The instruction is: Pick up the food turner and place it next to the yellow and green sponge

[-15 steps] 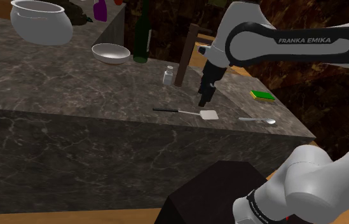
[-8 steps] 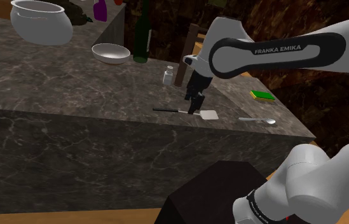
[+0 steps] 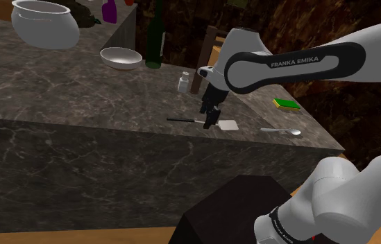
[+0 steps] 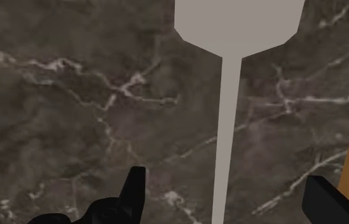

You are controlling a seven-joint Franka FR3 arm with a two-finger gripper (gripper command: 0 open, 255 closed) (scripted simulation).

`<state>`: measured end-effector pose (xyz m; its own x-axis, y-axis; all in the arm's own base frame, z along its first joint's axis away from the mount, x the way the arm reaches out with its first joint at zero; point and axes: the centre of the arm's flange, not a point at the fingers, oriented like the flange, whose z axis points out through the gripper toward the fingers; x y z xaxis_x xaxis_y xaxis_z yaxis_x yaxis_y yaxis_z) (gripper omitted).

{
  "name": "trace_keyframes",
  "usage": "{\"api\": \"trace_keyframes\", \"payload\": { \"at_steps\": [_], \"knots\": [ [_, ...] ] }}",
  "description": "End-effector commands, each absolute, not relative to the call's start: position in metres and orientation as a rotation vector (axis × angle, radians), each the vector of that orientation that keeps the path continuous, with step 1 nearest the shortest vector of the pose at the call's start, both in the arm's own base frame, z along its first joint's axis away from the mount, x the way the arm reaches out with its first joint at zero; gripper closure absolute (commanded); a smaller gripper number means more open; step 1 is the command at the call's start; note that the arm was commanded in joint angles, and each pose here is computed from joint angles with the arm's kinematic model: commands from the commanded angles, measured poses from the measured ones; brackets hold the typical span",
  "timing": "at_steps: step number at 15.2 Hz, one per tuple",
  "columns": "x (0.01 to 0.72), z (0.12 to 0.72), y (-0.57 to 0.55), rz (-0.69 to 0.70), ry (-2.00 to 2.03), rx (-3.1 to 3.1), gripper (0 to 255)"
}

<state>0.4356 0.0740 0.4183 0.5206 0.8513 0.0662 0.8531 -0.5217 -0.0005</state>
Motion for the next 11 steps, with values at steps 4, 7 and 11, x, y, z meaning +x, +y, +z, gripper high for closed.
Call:
{"api": "trace_keyframes", "payload": {
  "at_steps": [4,7,11],
  "knots": [
    [0.4356,0.4181,0.0740,-0.089,-1.520,-2.711,255],
    [0.4356,0.4181,0.0740,-0.089,-1.520,-2.711,255],
    [0.4356,0.4181,0.0741,-0.089,-1.520,-2.711,255]
  ]
}}
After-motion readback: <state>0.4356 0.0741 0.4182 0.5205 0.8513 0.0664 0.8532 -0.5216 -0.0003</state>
